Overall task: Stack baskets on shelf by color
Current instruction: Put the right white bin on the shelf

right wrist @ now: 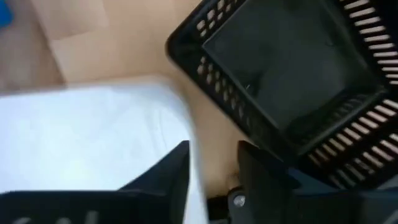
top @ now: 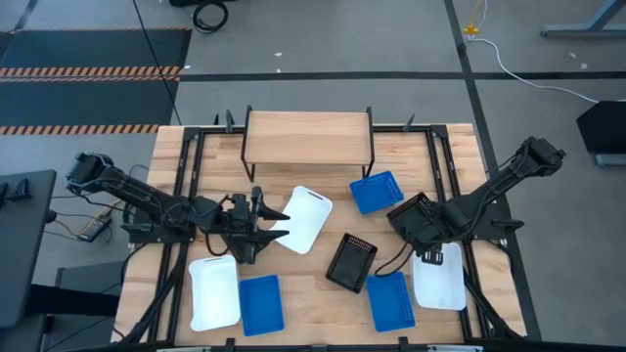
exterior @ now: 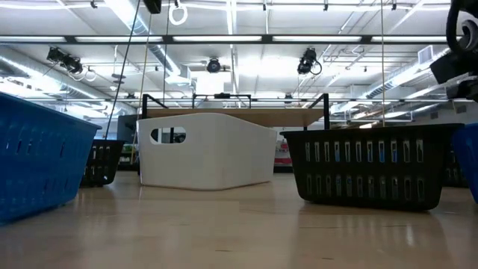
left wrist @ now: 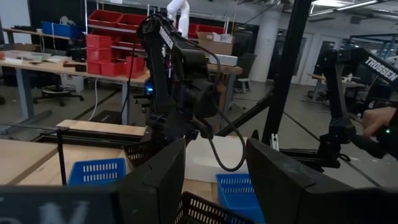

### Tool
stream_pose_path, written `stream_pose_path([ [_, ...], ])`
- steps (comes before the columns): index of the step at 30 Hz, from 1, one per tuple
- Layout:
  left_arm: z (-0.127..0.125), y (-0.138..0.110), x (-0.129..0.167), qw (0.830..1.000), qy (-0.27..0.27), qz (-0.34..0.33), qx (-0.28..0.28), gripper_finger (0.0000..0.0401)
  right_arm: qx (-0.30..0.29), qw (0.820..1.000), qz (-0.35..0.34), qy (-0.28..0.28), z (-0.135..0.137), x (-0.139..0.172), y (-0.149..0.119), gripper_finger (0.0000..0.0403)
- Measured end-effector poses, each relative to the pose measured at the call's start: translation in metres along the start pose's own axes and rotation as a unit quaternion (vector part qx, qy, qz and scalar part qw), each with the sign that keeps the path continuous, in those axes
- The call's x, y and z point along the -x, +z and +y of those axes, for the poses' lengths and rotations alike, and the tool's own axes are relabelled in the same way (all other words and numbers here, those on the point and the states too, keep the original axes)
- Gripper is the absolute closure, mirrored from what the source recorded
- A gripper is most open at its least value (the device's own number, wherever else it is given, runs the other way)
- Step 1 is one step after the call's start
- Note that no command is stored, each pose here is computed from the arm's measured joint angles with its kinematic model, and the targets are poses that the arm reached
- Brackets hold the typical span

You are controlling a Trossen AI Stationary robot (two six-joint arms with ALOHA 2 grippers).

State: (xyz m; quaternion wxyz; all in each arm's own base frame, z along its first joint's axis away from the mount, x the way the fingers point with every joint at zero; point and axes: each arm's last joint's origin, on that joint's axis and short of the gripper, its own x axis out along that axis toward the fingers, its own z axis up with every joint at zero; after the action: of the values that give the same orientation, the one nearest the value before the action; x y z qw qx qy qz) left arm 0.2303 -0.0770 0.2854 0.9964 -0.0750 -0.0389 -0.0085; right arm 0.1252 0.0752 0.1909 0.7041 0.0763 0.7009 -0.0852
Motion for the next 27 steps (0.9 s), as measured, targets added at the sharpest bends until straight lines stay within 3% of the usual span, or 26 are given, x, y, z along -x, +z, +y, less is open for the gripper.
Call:
stream_pose_path([
  [5, -0.002, 0.0, 0.001, 1.0, 0.008, -0.001, 0.0, 0.0226, 0.018, 1.0, -0.014, 0.022, 0.005, 0.014, 0.005, 0.037],
  [7, -0.002, 0.0, 0.001, 1.0, 0.009, -0.001, 0.003, 0.0228, 0.03, 0.999, -0.02, 0.035, 0.008, 0.018, 0.007, 0.0391],
  [19, -0.003, -0.001, 0.001, 1.0, 0.007, 0.002, 0.009, 0.0229, 0.044, 0.997, 0.01, 0.063, 0.007, 0.024, 0.007, 0.0397],
  [23, -0.003, -0.001, 0.001, 1.0, 0.007, 0.002, 0.01, 0.0229, 0.043, 0.998, 0.008, 0.049, 0.005, 0.042, 0.009, 0.0398],
  [27, -0.003, -0.001, 0.001, 1.0, 0.007, 0.002, 0.01, 0.0229, 0.052, 0.996, -0.045, 0.051, 0.005, 0.076, 0.018, 0.0398],
])
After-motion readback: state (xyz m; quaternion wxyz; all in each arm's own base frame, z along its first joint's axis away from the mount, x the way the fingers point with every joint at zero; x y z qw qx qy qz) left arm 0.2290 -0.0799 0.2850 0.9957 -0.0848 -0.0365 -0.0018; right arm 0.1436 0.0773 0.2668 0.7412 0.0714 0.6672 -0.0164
